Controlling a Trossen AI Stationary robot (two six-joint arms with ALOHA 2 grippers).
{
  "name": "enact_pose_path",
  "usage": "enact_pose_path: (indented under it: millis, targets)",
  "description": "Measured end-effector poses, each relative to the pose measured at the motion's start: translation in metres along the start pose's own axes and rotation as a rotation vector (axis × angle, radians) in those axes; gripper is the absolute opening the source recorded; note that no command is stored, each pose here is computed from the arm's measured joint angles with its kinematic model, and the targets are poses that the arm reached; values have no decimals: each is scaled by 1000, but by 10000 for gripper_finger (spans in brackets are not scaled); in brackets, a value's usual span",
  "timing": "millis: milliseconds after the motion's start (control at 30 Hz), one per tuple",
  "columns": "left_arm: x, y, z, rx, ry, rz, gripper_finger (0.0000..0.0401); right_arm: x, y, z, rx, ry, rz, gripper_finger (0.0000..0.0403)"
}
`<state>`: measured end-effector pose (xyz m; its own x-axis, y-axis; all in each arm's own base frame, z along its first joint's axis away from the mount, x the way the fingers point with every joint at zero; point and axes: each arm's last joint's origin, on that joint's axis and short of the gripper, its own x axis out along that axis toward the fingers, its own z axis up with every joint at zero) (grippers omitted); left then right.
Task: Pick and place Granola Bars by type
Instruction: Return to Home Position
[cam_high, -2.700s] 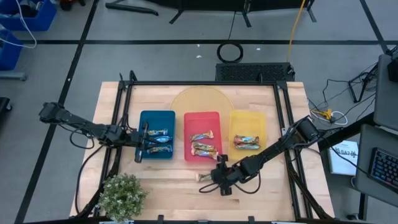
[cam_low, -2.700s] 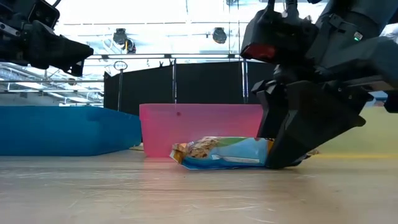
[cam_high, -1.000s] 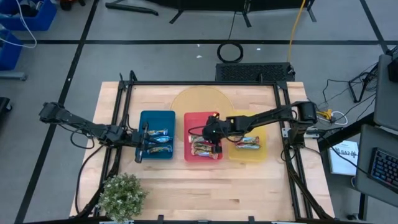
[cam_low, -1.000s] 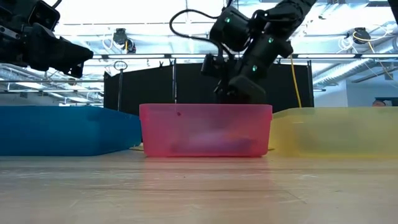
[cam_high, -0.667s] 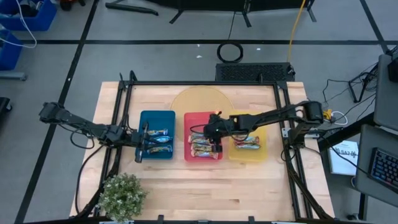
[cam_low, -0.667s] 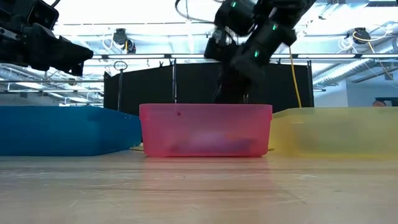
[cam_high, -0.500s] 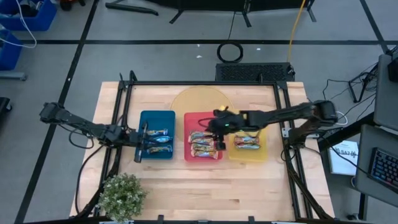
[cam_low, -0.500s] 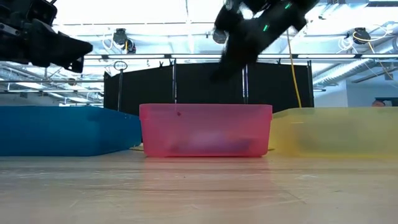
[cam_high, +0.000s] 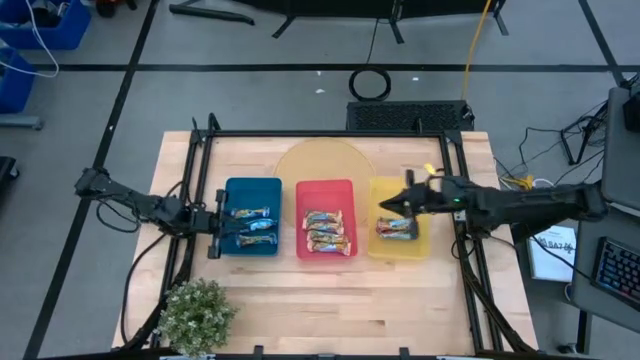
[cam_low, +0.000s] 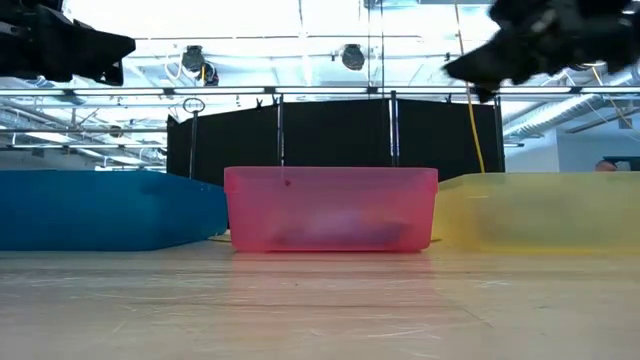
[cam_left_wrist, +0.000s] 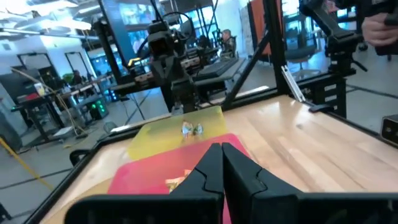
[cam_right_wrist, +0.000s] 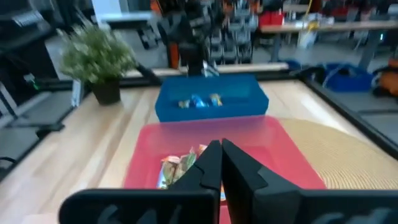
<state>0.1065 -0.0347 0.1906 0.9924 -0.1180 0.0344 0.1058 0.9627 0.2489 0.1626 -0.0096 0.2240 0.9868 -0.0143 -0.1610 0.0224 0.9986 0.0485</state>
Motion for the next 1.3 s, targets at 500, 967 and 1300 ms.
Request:
enact_pose_path:
  millis: [500, 967, 1300]
  targets:
    - [-11, 7, 6, 71, -26, 105, 2, -46, 1, -40, -19, -215, 8, 1]
    - [-9, 2, -15, 67, -18, 123, 1, -50, 0, -50, -40, -302, -14, 0]
    - [-10, 2, -14, 51, -29, 125, 1, -49, 0, -53, -38, -266, -16, 0]
